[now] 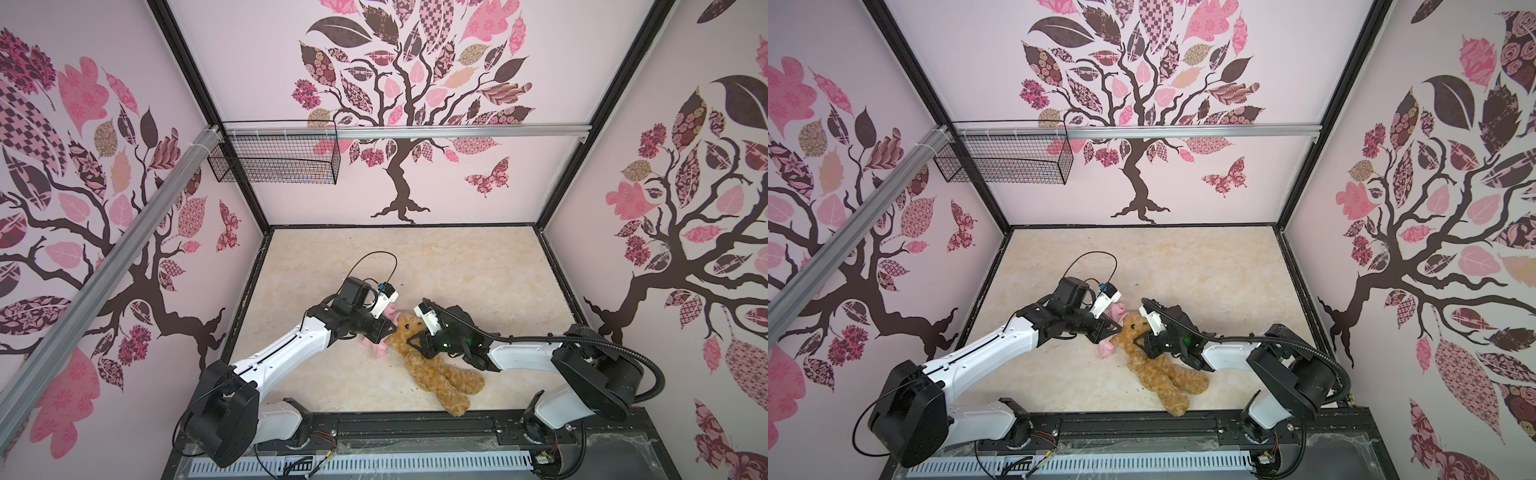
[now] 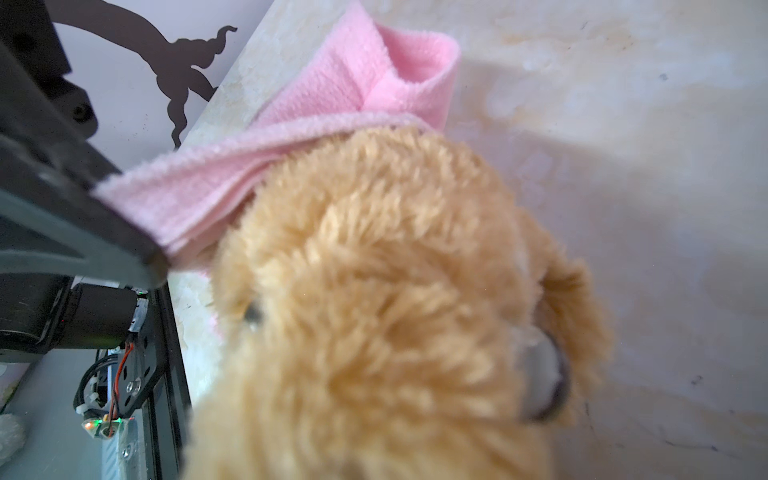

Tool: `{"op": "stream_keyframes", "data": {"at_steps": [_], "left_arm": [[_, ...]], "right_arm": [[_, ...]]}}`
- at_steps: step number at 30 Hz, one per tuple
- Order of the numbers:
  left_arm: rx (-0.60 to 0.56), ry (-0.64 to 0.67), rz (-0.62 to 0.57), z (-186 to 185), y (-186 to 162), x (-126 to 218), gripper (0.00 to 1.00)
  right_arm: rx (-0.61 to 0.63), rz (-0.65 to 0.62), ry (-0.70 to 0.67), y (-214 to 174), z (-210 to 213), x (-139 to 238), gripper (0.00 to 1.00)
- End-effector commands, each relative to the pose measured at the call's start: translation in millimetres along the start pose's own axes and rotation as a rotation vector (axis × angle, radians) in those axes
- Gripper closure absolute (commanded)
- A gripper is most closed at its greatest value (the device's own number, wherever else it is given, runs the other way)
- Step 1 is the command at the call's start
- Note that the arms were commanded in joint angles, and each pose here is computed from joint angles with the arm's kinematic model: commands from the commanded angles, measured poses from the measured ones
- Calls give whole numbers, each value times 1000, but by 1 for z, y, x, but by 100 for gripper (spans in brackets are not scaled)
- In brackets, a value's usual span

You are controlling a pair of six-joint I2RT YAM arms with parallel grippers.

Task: Dress the teddy bear
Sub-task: 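Pull the hoodie hem over the head with left gripper while right holds head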

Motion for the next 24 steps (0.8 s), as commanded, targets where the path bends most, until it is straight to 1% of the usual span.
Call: {"op": "stream_keyframes", "data": {"at_steps": [1, 4, 7, 11, 15, 18, 21, 24], "left_arm": [[-19, -28, -49, -9, 22, 5, 100], [-19, 1, -24, -5, 18, 3, 100], [-21, 59, 7, 3, 10, 1, 100], [-29, 72, 20, 6, 7, -1, 100], [-37, 60, 19, 3, 8, -3, 100], [-34, 14, -14, -4, 15, -3, 100], [-21, -32, -65, -11, 27, 0, 99], [1, -50, -113, -14, 41, 3, 98]], "right_arm": [[-17, -65, -16, 10, 1, 0, 84], [-28, -113, -51, 17, 0, 8, 86], [-30, -167, -101, 25, 0, 21, 86], [-32, -218, -126, 32, 1, 32, 87], [-48, -201, -129, 33, 2, 27, 87], [-49, -169, -123, 27, 2, 15, 87], [-23, -132, -125, 17, 5, 5, 87], [33, -104, -92, 4, 15, -2, 87]]}}
Point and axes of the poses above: each gripper's point midway between its finger pads, its own x axis back along the fingers, its own z axis along the line the jaws close on, y = z × x, the point moved 5 cm from there along x, back along the fingers, and after that the axes turned 6 degrees about -x, right-handed, at the moved point
